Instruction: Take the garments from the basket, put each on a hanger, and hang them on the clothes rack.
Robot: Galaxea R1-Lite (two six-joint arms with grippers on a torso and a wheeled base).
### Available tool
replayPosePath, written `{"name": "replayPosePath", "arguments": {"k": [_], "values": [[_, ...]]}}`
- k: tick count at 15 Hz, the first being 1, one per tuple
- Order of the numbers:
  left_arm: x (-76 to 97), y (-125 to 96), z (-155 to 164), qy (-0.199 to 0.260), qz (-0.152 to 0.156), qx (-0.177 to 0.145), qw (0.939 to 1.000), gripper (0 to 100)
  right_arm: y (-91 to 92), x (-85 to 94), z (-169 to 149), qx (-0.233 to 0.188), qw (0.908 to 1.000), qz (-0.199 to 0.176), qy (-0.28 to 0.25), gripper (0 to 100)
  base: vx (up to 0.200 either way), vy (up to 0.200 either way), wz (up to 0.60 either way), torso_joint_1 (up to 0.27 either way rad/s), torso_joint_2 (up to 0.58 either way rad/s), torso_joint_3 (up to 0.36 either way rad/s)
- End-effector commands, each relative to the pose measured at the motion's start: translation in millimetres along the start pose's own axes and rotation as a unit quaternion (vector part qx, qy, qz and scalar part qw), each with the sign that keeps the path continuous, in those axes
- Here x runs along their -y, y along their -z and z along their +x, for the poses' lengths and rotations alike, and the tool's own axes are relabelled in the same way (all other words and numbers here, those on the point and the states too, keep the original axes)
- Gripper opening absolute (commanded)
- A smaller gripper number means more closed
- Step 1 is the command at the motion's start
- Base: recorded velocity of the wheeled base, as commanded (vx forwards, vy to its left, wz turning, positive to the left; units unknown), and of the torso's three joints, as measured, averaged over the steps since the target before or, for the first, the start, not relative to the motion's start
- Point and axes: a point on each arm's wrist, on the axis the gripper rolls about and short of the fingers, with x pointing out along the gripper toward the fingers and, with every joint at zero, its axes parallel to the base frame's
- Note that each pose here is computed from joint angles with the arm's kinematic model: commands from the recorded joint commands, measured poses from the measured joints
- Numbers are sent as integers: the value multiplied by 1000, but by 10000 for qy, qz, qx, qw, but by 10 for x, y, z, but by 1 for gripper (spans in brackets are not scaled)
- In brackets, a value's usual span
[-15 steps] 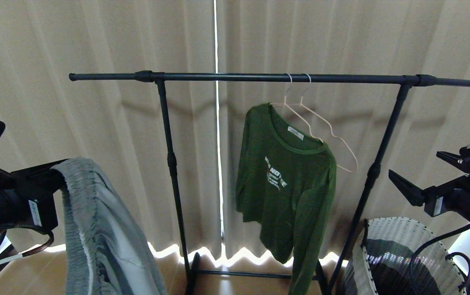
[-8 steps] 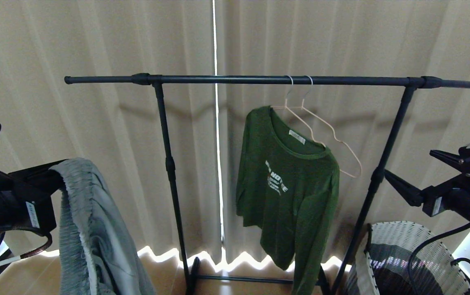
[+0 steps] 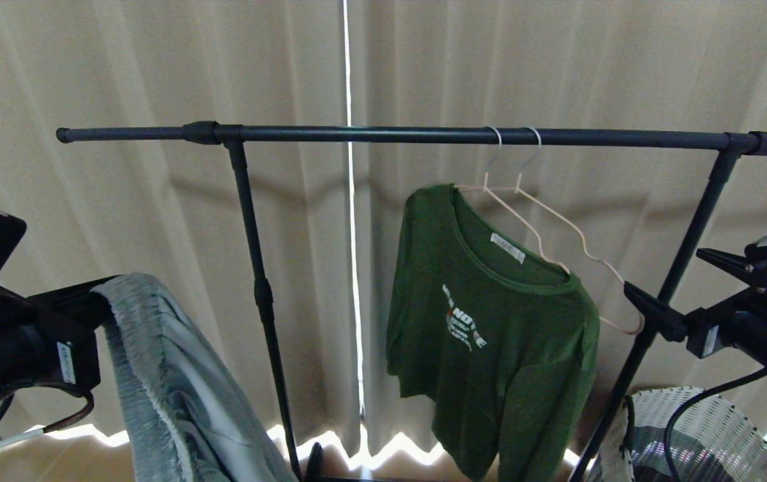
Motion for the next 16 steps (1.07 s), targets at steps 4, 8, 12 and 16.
{"name": "replayPosePath", "arguments": {"k": [4,8,12,16], "values": [[-55,-12,-11,-183,-64,39,9998,0,11,-8,-17,-18,10000,1,-13,100,0,0,0,0,0,0],[-85,15,-9,-291,-91,-24,9995,0,29,-15,-24,-59,10000,23,-34,100,0,0,0,0,0,0],[-64,88,-8,-256,-83,-149,9995,0,24,-9,8,-132,9998,112,-56,100,0,0,0,0,0,0],[-19,184,-13,16,-191,-43,9998,0,-208,64,106,-515,9974,464,-205,100,0,0,0,0,0,0]]}}
